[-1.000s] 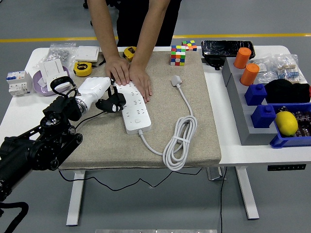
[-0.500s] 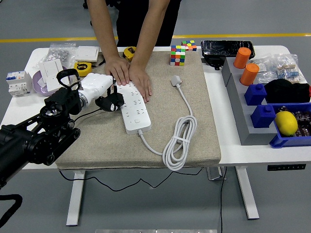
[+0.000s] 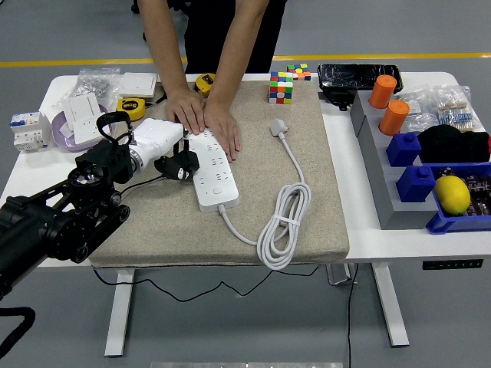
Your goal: Pick up the plug,place it near the board,insert it into the board,press the button
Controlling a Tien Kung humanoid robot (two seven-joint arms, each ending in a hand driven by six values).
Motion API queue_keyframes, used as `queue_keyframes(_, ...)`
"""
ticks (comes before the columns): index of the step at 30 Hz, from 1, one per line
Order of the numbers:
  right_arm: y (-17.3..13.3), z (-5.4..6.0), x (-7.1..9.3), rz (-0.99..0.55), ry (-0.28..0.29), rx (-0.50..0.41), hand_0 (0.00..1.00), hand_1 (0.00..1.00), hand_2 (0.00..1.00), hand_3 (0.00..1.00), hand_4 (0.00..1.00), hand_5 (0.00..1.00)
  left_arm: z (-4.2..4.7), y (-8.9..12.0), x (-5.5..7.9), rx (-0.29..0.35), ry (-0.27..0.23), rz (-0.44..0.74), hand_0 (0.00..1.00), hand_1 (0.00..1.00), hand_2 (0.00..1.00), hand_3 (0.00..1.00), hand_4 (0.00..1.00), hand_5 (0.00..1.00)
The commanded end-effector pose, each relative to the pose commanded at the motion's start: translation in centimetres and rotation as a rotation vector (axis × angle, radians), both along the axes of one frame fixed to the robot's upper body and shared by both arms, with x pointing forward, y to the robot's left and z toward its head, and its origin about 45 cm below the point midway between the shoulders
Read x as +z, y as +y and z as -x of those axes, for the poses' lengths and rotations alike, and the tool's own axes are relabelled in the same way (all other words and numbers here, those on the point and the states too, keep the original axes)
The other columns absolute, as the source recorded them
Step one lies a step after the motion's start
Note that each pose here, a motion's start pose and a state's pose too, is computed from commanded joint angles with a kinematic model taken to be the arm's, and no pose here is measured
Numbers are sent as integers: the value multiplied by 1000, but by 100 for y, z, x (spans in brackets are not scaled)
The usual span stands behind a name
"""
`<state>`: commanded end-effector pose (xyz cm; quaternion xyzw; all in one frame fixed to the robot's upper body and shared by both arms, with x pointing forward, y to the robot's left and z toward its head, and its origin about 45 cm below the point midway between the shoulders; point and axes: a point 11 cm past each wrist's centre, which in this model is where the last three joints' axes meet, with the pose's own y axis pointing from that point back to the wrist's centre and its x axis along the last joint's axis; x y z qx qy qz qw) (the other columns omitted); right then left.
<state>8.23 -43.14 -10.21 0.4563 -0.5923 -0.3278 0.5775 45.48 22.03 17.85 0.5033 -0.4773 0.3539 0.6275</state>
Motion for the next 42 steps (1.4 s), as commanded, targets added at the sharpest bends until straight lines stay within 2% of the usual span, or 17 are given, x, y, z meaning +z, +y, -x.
queue_keyframes(23, -6, -7, 4, 0, -4, 0, 620, 582, 614, 537, 883, 588, -5, 16, -3, -15, 6, -35, 744, 686, 486, 447, 465, 2)
queue_keyframes(24, -7, -8, 4, 0, -5, -1, 620, 582, 613, 537, 882, 588, -6, 17, 0, -16, 7, -36, 768, 732, 559, 549, 582, 2)
queue_keyframes(29, -16, -17, 9, -1, -10, -5, 620, 582, 613, 537, 882, 588, -14, 23, 9, -15, 13, -41, 768, 732, 559, 549, 582, 2)
queue_keyframes(30, -17, -20, 10, -2, -11, -5, 619, 582, 612, 536, 886, 589, -16, 24, 10, -14, 13, -42, 809, 773, 644, 571, 831, 123)
queue_keyframes(35, -17, -34, 12, -6, -21, -11, 619, 582, 612, 536, 886, 589, -20, 29, 11, -13, 16, -42, 809, 773, 644, 571, 831, 123)
queue_keyframes(36, -16, -34, 12, -7, -23, -12, 620, 582, 612, 535, 889, 590, -19, 27, 11, -14, 16, -41, 819, 787, 697, 582, 860, 138)
queue_keyframes(41, -12, -36, 11, -13, -26, -12, 620, 582, 612, 535, 889, 590, -17, 19, 10, -16, 15, -38, 819, 787, 697, 582, 860, 138)
queue_keyframes(42, -12, -37, 11, -14, -27, -13, 620, 582, 609, 535, 887, 590, -17, 19, 10, -16, 15, -38, 823, 794, 723, 589, 884, 142)
